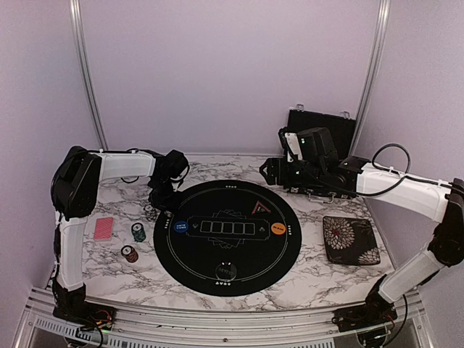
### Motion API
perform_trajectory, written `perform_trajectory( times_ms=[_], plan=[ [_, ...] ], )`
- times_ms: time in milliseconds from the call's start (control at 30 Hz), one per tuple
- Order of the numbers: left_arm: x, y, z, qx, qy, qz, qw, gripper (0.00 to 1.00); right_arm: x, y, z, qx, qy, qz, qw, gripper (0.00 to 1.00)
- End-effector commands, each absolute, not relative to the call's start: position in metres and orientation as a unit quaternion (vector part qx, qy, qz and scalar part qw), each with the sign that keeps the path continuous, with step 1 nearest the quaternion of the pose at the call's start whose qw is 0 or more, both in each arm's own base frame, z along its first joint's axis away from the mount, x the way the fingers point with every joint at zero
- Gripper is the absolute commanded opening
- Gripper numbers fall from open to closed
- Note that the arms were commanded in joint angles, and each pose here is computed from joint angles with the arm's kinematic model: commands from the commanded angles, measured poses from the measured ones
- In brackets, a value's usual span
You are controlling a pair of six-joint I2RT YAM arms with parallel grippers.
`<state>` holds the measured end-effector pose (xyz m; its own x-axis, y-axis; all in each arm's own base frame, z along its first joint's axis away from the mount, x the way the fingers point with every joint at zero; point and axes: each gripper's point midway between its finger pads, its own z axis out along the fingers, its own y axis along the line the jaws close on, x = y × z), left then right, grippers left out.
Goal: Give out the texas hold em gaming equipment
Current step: Place the poker chips pile at the small blind area, then pick up the pile of poker chips from the pile of poker chips.
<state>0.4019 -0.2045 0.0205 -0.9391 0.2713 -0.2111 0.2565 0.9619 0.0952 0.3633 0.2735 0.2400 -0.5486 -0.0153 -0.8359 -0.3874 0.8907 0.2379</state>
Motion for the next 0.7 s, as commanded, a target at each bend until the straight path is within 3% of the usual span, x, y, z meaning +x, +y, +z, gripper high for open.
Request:
perform_trajectory(
  times_ms=[0, 667],
  plan=[
    [0.405, -0.207, 0.024, 0.143, 0.982, 0.033, 0.120, 0.51, 0.363, 0.276, 0.258, -0.111, 0.848, 0.208, 0.474, 0.81],
    [0.421, -0.219, 0.085, 0.143, 0.973, 0.013, 0.180, 0.59, 0.364, 0.275, 0.258, -0.111, 0.848, 0.205, 0.475, 0.81]
  ],
)
